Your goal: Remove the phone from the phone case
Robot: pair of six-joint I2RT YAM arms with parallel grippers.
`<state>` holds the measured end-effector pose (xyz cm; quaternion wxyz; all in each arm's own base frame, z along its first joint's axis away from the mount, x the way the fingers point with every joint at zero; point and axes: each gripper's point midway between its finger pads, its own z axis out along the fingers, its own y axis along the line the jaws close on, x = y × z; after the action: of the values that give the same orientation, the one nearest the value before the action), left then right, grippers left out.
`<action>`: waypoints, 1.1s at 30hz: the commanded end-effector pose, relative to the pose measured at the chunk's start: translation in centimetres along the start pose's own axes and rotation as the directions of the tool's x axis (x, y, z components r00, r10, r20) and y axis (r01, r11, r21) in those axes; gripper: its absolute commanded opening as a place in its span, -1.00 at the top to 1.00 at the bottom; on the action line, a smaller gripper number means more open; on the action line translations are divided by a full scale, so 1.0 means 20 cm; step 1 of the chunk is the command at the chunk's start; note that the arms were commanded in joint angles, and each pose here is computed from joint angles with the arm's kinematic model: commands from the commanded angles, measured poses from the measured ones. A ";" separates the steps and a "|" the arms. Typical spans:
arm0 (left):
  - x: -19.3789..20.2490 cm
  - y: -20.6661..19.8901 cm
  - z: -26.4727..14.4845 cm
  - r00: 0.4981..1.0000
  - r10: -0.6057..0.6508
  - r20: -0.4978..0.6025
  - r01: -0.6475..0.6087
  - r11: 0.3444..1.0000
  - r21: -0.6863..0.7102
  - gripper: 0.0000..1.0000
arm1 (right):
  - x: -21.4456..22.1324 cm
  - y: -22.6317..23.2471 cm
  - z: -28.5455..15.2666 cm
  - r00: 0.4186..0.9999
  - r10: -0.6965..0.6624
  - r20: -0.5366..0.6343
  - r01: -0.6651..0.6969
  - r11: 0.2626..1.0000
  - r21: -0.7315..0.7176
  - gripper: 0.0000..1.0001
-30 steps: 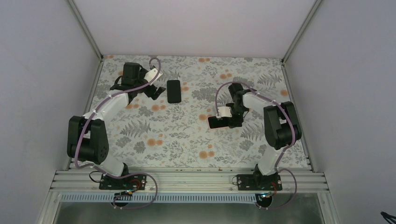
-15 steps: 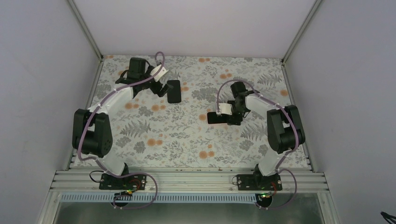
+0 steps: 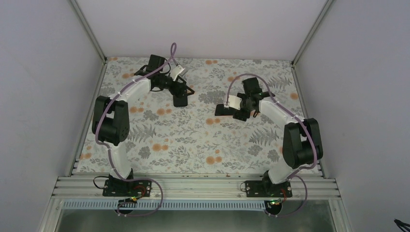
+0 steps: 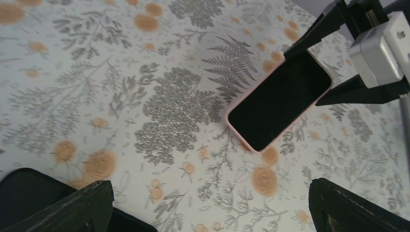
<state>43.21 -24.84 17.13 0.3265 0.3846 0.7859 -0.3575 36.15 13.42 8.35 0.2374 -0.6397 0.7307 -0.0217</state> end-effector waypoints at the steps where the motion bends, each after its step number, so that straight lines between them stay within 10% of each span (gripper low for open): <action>1: -0.04 -0.10 0.03 0.998 -0.064 0.010 0.063 0.991 0.119 -1.00 | -0.12 -0.10 -0.13 0.994 0.010 0.108 -0.020 0.996 0.088 -0.44; 11: 0.01 -0.14 0.10 0.996 -0.087 -0.023 0.090 0.981 0.171 -1.00 | -0.02 0.03 -0.04 0.998 0.037 0.051 -0.036 0.999 -0.024 -0.46; 19: 0.00 -0.14 0.09 0.997 -0.069 -0.020 0.072 0.985 0.158 -1.00 | 0.01 0.03 -0.01 0.996 0.010 0.084 -0.006 0.999 -0.054 -0.99; 33: -0.07 -0.07 0.00 0.998 0.055 -0.034 -0.055 0.998 0.001 -1.00 | -0.15 -0.09 0.20 0.996 -0.046 0.074 0.064 0.964 -0.259 -1.00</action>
<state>41.97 -26.69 16.23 0.2832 0.3894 0.7858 -0.3883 39.93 15.13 6.41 0.1897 -0.6675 0.7176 0.0600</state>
